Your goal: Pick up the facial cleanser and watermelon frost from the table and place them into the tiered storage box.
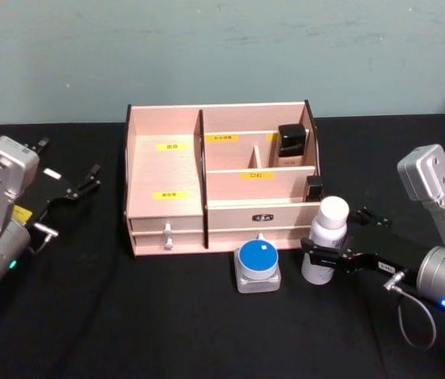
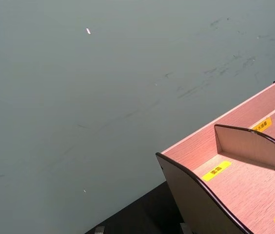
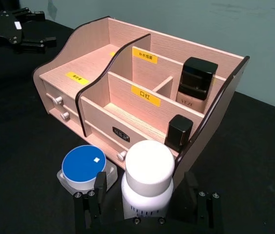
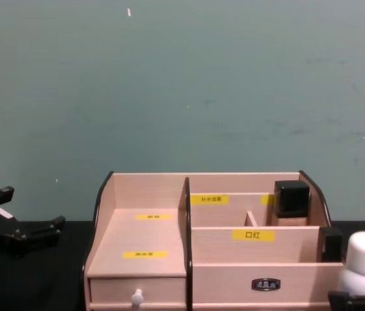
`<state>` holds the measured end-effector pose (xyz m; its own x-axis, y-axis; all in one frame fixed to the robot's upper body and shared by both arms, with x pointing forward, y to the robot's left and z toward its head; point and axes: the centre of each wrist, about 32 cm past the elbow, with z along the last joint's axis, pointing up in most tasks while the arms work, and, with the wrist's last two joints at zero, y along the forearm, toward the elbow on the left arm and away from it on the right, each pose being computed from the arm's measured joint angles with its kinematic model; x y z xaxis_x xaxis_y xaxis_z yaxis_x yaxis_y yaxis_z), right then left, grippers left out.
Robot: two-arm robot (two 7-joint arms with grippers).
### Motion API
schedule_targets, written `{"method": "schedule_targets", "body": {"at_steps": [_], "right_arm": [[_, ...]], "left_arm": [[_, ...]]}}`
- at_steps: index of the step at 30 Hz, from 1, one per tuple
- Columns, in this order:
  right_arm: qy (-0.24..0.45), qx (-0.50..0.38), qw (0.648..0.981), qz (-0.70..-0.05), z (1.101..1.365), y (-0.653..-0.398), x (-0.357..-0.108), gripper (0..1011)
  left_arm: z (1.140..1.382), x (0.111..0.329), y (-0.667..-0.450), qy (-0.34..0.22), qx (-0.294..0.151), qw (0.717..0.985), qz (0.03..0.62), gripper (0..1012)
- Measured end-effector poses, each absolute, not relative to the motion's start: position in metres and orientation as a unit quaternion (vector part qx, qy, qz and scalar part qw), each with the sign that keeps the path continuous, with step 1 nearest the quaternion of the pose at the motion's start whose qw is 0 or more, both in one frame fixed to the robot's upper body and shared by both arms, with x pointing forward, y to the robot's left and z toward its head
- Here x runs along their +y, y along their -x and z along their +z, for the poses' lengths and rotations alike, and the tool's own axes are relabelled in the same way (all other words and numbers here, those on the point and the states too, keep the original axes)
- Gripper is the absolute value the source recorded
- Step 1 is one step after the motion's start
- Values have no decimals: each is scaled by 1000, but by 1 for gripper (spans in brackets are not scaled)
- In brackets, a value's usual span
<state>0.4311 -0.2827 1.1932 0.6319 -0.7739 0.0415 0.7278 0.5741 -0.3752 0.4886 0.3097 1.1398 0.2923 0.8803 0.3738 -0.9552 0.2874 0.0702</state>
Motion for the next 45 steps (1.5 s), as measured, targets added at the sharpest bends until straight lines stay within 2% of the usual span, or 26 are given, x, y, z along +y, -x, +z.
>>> {"method": "schedule_targets", "body": {"at_steps": [23, 29, 38, 45], "right_arm": [[181, 60, 885, -426, 1191, -436, -280, 1000], [181, 60, 885, -426, 1191, -436, -280, 894], [181, 61, 885, -426, 1191, -435, -280, 624], [181, 61, 885, -425, 1191, -435, -280, 594]], "left_arm": [[1140, 310, -489, -141, -132, 791, 580, 1001], [1140, 310, -489, -141, -132, 791, 580, 1001], [1140, 310, -489, -141, -132, 791, 580, 1001], [1140, 310, -489, -141, -132, 791, 580, 1001]]}}
